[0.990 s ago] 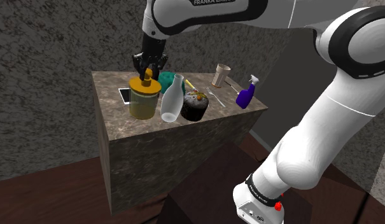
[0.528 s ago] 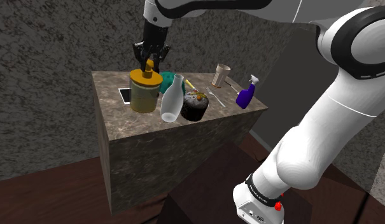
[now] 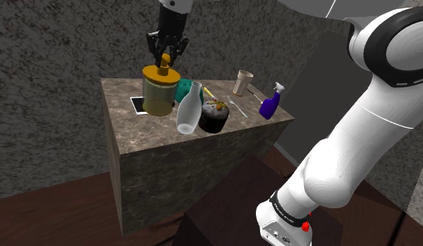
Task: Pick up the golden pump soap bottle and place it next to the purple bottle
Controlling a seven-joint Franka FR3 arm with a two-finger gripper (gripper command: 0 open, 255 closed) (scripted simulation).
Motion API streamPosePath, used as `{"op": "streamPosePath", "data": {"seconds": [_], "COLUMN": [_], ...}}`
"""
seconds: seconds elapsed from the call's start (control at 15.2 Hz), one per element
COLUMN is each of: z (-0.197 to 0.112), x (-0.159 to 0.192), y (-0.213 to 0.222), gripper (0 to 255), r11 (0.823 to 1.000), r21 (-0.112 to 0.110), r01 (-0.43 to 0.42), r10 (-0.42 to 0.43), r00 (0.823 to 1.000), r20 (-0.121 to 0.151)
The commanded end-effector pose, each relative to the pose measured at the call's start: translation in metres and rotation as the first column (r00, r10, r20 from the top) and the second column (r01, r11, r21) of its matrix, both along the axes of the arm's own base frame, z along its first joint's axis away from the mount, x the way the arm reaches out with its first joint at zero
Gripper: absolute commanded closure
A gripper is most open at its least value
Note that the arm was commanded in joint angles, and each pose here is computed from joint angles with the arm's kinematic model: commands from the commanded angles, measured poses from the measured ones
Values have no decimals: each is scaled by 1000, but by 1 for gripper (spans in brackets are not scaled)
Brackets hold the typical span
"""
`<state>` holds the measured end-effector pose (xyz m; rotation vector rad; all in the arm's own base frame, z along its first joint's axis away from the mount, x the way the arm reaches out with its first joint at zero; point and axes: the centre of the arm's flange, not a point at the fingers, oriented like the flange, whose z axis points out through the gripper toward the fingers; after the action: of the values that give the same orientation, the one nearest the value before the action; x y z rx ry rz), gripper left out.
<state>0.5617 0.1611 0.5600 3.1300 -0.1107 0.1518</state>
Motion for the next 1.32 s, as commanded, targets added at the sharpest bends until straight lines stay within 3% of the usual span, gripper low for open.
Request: {"op": "streamPosePath", "data": {"seconds": [0.0, 1.25], "z": [13, 113], "x": [-1, -1], "y": [-1, -1], "gripper": [255, 255], "r11": [1000, 1000], "r21": [0, 0], "r01": [0, 0], "r10": [0, 0], "r00": [1000, 1000], "r20": [0, 0]}}
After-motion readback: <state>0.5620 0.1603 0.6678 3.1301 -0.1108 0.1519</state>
